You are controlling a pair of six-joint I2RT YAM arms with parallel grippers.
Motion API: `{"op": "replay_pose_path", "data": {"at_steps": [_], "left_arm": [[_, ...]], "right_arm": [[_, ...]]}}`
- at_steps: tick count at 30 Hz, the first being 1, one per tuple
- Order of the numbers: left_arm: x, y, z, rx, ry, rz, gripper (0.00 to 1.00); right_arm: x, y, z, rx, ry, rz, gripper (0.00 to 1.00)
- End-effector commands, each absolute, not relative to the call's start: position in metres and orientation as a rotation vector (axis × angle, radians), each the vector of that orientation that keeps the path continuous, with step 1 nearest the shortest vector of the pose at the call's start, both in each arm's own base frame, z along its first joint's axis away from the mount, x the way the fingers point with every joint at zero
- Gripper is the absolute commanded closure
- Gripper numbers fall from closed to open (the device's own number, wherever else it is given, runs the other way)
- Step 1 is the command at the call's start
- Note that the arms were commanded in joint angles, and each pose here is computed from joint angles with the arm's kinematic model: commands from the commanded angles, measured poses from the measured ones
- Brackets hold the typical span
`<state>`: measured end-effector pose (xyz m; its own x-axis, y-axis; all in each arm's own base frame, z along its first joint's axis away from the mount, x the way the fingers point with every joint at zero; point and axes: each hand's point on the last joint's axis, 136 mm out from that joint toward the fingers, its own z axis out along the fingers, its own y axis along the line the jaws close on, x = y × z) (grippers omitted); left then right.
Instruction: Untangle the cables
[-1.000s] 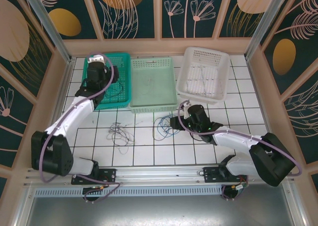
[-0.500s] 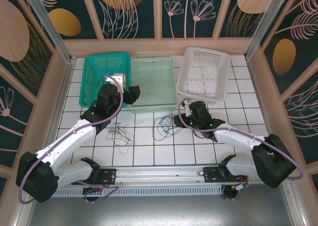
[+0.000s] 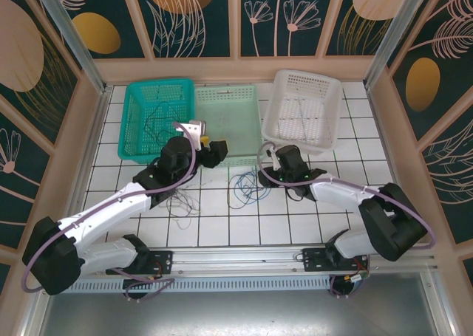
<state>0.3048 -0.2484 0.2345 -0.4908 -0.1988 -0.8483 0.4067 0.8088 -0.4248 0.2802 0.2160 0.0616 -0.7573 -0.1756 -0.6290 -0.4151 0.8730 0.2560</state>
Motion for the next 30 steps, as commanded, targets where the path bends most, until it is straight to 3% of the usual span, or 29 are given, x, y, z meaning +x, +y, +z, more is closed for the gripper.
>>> {"op": "replay_pose_path", "data": {"at_steps": [1, 9, 23, 27, 30], "left_arm": [[0.303, -0.253, 0.245, 0.129, 1.910, -0.795, 0.33], [0.302, -0.255, 0.240, 0.123, 1.916, -0.818, 0.33], [0.301, -0.252, 0.244, 0.115, 1.905, -0.815, 0.32], [0.300, -0.251, 0.242, 0.113, 1.910, -0.816, 0.32], [0.299, -0.251, 0.245, 0.112, 1.903, -0.822, 0.32]], "right_arm": [[0.293, 0.215, 0.071, -0.445, 2.397, 0.456, 0.52], [0.302, 0.224, 0.061, -0.529, 2.428, 0.416, 0.52], [0.288, 0.240, 0.059, -0.688, 2.410, 0.538, 0.69], [0.286, 0.242, 0.057, -0.705, 2.418, 0.582, 0.64], [0.288, 0.241, 0.057, -0.709, 2.430, 0.595, 0.74]]}}
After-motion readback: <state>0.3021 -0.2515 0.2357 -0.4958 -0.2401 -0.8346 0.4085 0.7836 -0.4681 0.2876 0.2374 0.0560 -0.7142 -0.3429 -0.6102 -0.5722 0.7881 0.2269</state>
